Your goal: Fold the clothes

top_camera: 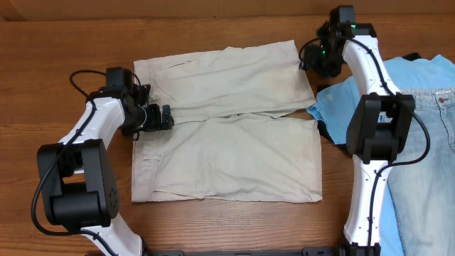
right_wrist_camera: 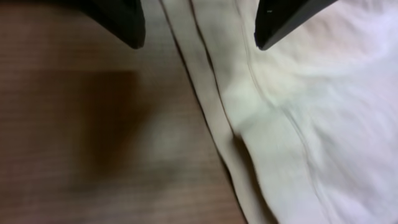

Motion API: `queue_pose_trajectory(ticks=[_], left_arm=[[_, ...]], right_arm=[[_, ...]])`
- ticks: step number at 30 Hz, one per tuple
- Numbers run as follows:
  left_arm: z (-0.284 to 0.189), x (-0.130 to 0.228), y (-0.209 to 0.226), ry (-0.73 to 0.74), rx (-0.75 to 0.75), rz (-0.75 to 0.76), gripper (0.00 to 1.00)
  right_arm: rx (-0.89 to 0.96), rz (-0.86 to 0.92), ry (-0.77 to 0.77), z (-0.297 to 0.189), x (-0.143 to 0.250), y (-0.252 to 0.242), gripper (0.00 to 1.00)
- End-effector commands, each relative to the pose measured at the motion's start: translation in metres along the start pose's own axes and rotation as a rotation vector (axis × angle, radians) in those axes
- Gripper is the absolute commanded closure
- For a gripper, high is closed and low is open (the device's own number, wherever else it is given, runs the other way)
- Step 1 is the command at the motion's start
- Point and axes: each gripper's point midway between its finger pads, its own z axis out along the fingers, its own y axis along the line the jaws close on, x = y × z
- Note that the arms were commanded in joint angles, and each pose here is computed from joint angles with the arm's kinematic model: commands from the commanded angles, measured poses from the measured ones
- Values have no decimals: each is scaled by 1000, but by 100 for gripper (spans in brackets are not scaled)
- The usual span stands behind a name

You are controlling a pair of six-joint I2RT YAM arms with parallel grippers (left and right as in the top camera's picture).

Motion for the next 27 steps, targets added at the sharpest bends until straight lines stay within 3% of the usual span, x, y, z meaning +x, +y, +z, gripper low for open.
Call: queue_pose_trajectory(ticks=[1,3,4,7,9,13,15,19,23,25,27], left_arm=[[0,-4,3,-6,-6,12,0],[0,-5,3,-11,-6,13,9],[0,-6,3,-15,-6,14,14],[0,-7,2,-18,-5,15,44],[0,-7,2,-17,-5,15,53],[0,-7,3,-18,-6,15,45],[-1,-8,4,-22,-7,13,14],[-10,-18,0,-42,40,-2,9],[-35,-47,-15,-114,162,5,21],[-51,-67,-26,-178,241,23,37],[-61,-83,-35,-238,283,54,60]], right_arm=[[-27,7,-19,-26,-3,8,60],[-20,14,33,-15,10,7,88],[-25,17,58,-10,17,7,95],[-41,19,117,1,35,11,96],[-35,27,151,6,45,8,96],[6,54,200,22,63,-4,96],[109,116,188,34,68,-26,96],[167,165,160,33,63,-46,96],[104,114,112,3,45,-33,96],[56,84,53,-26,30,-17,95],[12,68,-3,-57,19,-1,93]])
